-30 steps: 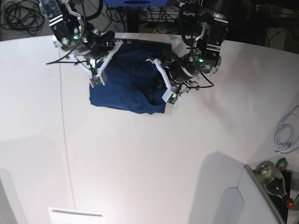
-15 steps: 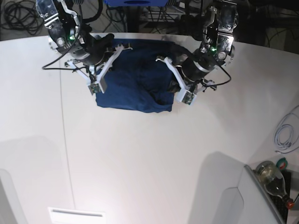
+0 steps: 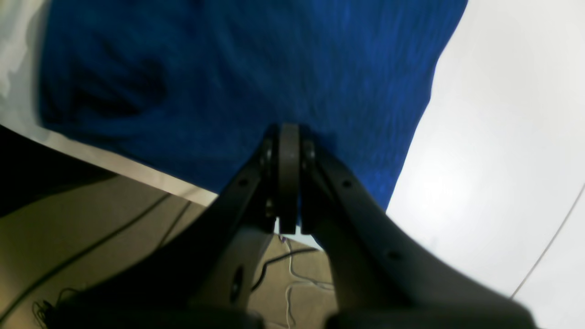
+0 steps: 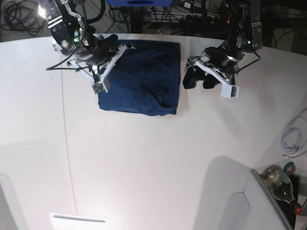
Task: Layout the t-shirt on the table in an organized manner, then fold the t-shirt properly
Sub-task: 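Pull the bundle edges apart with both grippers to square it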
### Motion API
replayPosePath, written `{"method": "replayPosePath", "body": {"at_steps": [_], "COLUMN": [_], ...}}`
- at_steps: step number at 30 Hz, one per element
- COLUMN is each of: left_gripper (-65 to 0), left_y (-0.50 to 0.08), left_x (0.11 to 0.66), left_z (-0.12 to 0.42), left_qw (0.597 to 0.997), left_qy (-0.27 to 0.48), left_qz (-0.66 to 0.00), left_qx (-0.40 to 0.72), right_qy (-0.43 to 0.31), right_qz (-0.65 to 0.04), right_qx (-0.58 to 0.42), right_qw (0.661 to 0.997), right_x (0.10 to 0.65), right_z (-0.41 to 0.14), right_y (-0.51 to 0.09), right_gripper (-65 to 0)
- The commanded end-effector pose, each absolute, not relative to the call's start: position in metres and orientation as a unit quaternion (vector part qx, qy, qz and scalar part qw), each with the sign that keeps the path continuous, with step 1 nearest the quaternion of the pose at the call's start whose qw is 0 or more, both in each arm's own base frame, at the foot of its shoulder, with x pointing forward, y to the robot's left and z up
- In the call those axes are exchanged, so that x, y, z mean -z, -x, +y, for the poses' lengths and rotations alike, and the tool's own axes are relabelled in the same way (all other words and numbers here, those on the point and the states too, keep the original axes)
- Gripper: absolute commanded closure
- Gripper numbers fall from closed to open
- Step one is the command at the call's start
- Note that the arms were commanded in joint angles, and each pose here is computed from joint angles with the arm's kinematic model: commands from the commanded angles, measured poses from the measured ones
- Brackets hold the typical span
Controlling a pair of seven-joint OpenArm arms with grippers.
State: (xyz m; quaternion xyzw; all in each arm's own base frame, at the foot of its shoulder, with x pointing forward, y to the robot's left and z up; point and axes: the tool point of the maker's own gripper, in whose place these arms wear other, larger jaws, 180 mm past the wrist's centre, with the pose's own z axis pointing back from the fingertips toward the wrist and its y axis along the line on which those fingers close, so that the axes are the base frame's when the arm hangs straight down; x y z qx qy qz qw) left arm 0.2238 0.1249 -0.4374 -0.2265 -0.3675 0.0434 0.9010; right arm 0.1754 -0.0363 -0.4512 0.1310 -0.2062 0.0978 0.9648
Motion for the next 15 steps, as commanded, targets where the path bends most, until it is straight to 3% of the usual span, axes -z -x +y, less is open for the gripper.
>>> {"method": "replayPosePath", "body": {"at_steps": [1,3,10,15], "left_gripper": [-55.0,-58.1,-53.2,-53.2], "left_y": [-0.231,-0.234,-0.238,-0.236], "left_x": [0.432,0.438,0.469,0.490], "left_z": [0.126,0.124,0.099,0.068], "left_qw": [0.893,0.893,0.900,0.909], "left_qy": [0.233,0.240,0.272,0.294], "left_qz": [-0.382,-0.376,-0.334,-0.293], "left_qx": [-0.049,-0.059,-0.073,-0.042], "right_qy": [-0.133,-0.132,-0.129,-0.129], "right_qz": [-0.225,-0.222,-0.223,-0.223], "right_qx": [-0.097,-0.097,-0.095,-0.095], "right_qw": [0.960,0.961,0.962,0.962], "right_x": [0.444,0.446,0.447,0.447], "right_z": [-0.035,-0.036,-0.039,-0.039], "right_y": [-0.186,-0.185,-0.186,-0.186], "right_gripper": [0.0,0.0,0.0,0.0]}}
